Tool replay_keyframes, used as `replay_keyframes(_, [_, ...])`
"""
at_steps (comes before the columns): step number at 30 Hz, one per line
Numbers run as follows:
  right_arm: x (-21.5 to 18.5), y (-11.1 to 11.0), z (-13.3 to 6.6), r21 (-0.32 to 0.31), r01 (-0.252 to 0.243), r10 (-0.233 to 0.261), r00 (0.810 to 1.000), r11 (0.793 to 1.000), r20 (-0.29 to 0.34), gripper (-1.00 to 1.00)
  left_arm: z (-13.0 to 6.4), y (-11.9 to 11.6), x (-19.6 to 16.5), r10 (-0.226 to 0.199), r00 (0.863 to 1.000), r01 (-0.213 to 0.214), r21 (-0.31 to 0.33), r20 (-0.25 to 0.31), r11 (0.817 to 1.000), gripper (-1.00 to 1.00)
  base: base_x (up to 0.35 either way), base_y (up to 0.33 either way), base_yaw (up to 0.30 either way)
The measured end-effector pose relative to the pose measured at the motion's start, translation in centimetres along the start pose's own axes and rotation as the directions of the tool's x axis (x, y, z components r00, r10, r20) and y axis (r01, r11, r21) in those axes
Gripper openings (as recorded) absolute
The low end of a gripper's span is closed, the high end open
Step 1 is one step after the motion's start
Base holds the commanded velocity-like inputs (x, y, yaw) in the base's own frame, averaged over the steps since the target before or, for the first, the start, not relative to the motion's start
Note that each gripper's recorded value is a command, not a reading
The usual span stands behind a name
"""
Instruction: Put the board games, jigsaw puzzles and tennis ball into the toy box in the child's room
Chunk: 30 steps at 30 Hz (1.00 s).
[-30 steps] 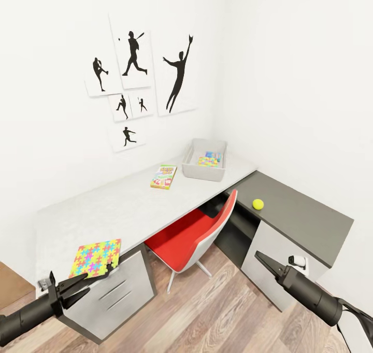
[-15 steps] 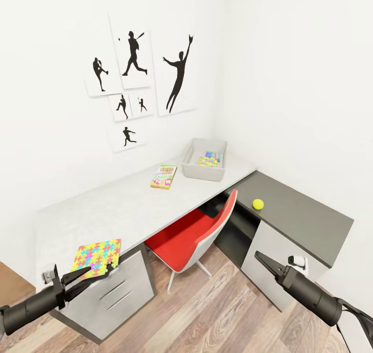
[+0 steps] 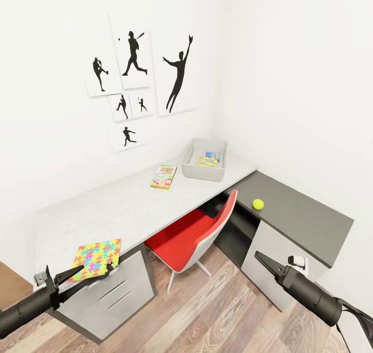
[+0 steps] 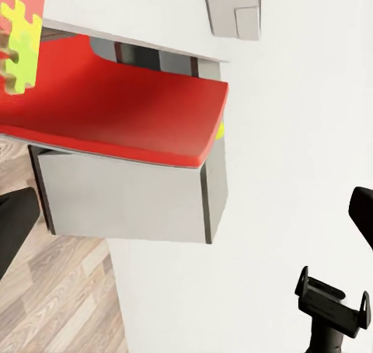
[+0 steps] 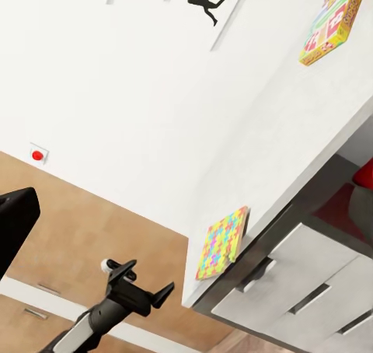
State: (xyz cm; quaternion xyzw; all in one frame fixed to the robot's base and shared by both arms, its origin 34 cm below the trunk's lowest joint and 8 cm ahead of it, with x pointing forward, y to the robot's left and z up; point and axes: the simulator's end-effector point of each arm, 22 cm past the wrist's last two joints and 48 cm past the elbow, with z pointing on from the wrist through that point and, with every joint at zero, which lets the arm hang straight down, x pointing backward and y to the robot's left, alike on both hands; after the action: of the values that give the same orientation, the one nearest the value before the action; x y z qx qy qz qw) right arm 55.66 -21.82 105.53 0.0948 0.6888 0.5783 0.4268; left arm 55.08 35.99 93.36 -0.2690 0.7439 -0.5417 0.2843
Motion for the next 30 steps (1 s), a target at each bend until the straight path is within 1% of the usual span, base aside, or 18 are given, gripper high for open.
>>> replay_keyframes(2, [0.0,0.0,0.0,0.000,0.000,0.000,1.000,1.000,0.000,1.00,-0.1,0.5,0.1,-0.013,1.000,0.013,-0.011,0.004,1.000,1.00,0.000,0.000,0.000])
replay_keyframes(4, [0.0,0.0,0.0,0.001,0.000,0.000,1.000,1.000,0.000,1.00,-0.2,1.4,0.1,-0.028,1.000,0.028,-0.035,0.009,0.999,1.00,0.000,0.000,0.000])
replay_keyframes(12, [0.0,0.0,0.0,0.001,-0.001,0.001,1.000,1.000,0.000,1.00,-0.4,2.9,0.2,-0.043,0.999,0.045,-0.091,0.016,0.995,1.00,0.000,0.000,0.000])
replay_keyframes(23, [0.1,0.0,0.0,0.001,-0.002,0.002,1.000,1.000,0.000,1.00,-0.6,3.3,0.1,-0.048,0.999,0.050,-0.102,0.023,0.993,1.00,0.000,0.000,0.000])
replay_keyframes(30, [0.1,0.0,0.0,0.001,-0.002,0.002,1.000,1.000,0.000,1.00,-1.5,3.5,-0.9,-0.054,0.996,0.061,-0.104,0.067,0.993,1.00,0.000,0.000,0.000])
